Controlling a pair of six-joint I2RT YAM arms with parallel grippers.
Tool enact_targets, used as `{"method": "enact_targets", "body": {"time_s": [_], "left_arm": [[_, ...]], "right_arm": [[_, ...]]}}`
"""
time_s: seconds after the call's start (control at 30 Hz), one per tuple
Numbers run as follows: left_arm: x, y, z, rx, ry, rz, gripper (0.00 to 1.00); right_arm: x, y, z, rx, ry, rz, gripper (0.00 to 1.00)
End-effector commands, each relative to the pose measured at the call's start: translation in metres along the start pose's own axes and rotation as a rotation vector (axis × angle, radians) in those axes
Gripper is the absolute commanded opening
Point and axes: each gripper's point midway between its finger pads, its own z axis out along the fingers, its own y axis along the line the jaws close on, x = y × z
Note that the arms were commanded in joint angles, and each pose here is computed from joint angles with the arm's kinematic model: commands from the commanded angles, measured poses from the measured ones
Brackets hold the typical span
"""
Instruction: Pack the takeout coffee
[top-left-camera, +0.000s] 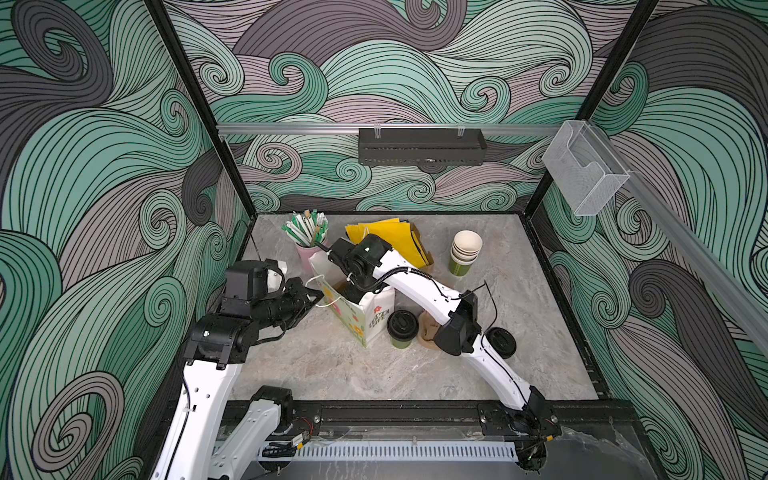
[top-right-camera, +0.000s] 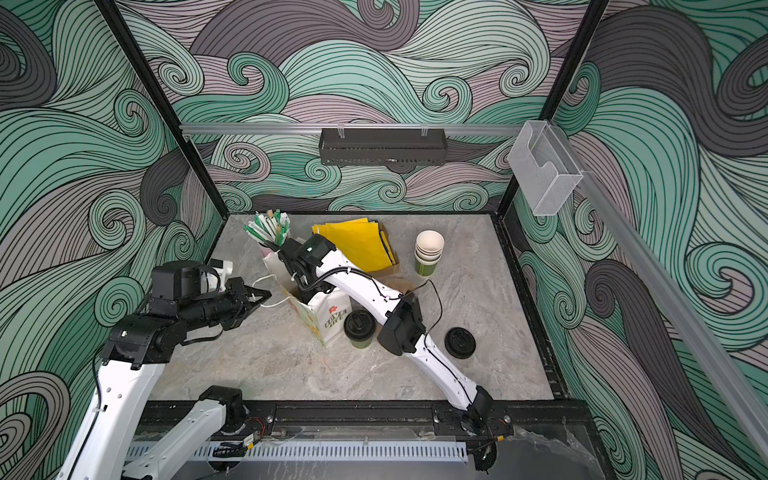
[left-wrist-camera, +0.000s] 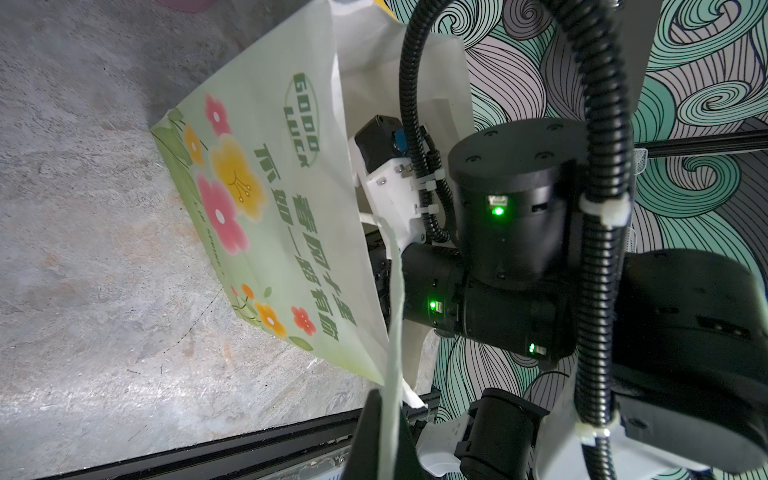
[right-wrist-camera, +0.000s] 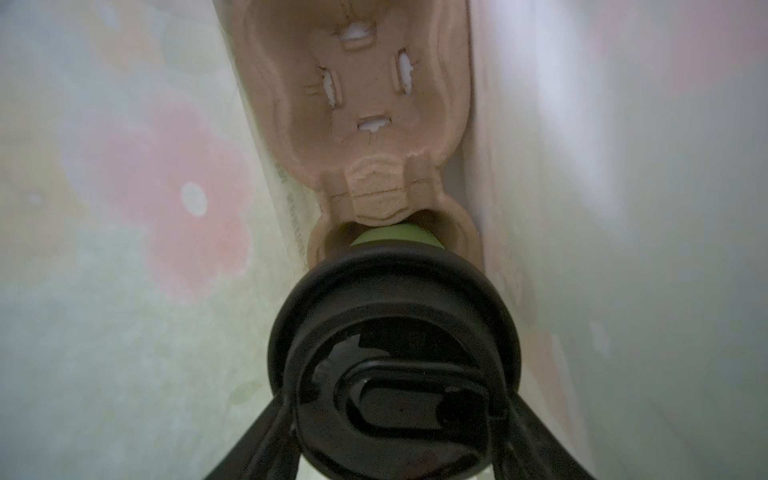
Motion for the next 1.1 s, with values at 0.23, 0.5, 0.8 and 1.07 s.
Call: {"method": "enact_targets", "body": {"time_s": [0.23,0.5,0.8,1.07], "left_arm": [[0.002,0.003,0.0,-0.013,0.003,0.01,0.0],[0.0,0.004,0.001,-0.018,-0.002,0.012,0.0],[0.0,0.006,0.002,-0.025,-0.003,0.016,0.0],[0.003,0.009,-0.001,-0.039,0.003,0.04,0.0]], "right_arm": [[0.038,-0.009,0.019,0.048,0.189,0.016,0.54],[0.042,-0.01,-0.019,0.025,0.123,0.039,0.55],[0.049,-0.014,-0.042,0.033,0.092,0.052,0.56],[0.048,-0.014,-0.06,0.043,0.033,0.066,0.56]]}}
